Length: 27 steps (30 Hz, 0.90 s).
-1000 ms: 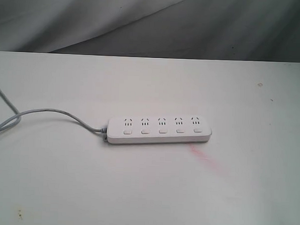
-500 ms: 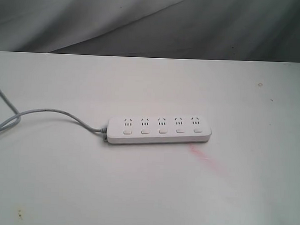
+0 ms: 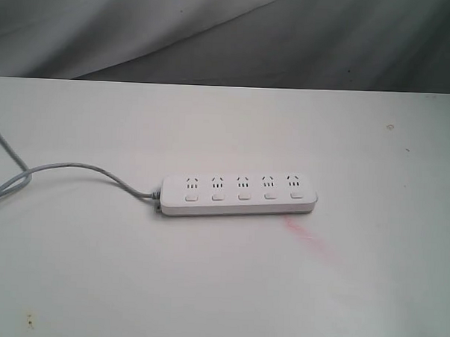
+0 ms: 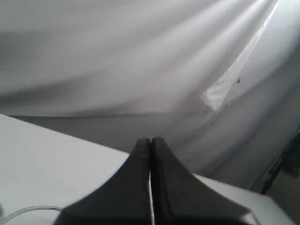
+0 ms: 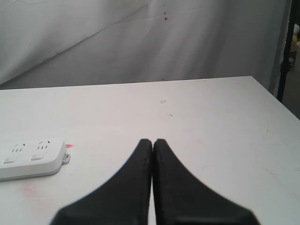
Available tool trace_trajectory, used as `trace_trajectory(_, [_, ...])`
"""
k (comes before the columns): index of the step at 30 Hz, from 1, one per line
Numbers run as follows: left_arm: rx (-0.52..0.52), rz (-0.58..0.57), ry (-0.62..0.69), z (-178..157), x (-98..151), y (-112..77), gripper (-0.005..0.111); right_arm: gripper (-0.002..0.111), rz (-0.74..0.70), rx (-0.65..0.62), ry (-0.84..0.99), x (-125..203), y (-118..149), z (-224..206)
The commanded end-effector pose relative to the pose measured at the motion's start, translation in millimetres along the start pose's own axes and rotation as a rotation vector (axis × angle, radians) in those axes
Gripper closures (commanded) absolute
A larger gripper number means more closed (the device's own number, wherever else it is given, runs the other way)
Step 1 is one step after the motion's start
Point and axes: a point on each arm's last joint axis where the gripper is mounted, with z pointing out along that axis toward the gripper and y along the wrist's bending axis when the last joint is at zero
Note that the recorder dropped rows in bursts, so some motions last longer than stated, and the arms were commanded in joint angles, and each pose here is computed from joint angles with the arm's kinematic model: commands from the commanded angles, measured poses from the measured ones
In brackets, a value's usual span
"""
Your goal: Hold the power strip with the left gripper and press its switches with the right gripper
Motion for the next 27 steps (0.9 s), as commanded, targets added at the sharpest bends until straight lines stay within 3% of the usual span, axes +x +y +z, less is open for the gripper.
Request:
trace_trajectory(1, [-0.036, 0.176, 0.19, 26.8, -28.4, -16.9, 0.107, 0.108, 0.009, -0.002, -0.006, -2.0, 0.3, -0.2])
trace_trajectory(6, [-0.037, 0.307, 0.34, 60.3, -59.2, -34.0, 0.107, 0.108, 0.009, -0.002, -0.006, -2.0, 0.3, -0.2])
trace_trajectory(11, [0.042, 0.46, 0.534, 99.3, -72.5, -47.3, 0.107, 0.108, 0.009, -0.002, -0.006, -2.0, 0.3, -0.2])
trace_trajectory(15, [0.073, 0.547, 0.656, 129.2, -67.6, -45.2, 0.107, 0.108, 0.009, -0.002, -0.006, -2.0, 0.3, -0.2])
trace_trajectory(22, [0.141, 0.726, 0.759, 170.6, -43.2, -30.7, 0.107, 0.108, 0.009, -0.002, -0.006, -2.0, 0.3, -0.2])
trace_trajectory(27, [0.329, 0.822, 0.857, 193.4, -16.2, -27.2, 0.107, 0.108, 0.009, -0.002, -0.006, -2.0, 0.3, -0.2])
